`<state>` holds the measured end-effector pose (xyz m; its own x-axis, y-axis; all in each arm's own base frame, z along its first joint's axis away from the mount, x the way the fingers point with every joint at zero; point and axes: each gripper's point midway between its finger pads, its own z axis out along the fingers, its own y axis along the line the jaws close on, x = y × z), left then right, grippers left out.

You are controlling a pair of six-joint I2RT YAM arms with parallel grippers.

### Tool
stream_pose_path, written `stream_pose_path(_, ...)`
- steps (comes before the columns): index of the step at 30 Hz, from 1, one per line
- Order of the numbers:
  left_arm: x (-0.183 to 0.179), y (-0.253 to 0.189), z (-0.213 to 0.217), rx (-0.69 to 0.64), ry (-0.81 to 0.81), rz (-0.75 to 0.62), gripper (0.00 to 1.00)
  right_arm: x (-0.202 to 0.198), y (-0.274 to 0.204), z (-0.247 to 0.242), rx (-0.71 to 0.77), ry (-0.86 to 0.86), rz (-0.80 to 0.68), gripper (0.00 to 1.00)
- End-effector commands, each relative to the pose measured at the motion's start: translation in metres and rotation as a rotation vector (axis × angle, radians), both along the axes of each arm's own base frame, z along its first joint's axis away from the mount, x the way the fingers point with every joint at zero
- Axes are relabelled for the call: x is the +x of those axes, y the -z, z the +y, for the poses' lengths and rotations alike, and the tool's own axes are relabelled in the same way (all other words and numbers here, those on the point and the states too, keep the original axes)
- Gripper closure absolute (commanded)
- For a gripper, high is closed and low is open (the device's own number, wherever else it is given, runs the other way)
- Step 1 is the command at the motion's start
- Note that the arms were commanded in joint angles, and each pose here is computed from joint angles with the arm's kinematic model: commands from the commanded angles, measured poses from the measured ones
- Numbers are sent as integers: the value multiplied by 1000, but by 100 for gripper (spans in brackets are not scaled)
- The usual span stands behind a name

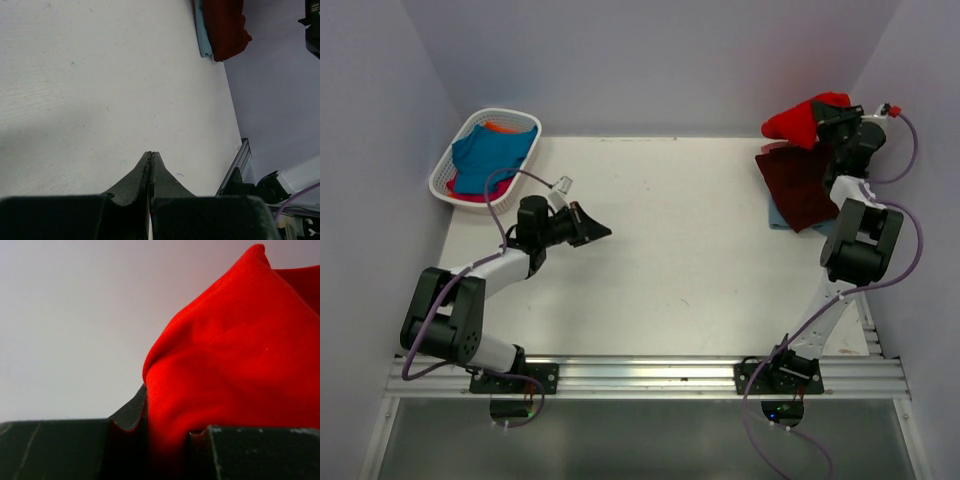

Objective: Fold and stack the t-shirts
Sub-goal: Neatly place the folded tshirt to the corner

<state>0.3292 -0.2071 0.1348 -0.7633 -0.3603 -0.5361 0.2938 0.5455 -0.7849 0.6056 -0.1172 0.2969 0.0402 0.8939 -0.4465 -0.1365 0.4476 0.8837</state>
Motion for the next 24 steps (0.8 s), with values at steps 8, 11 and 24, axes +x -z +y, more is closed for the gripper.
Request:
stream_pose_path(8,0,14,-4,-9,39,-4,100,-23,67,-14,-69,129,85,100)
stream_pose_path(11,-1,12,-4,-10,40,-7,100,-51,83,-13,-83,176,152,100)
stream_pose_path(24,-4,14,-6,-16,50,5,100,-152,77,-37,-177,455,533,1)
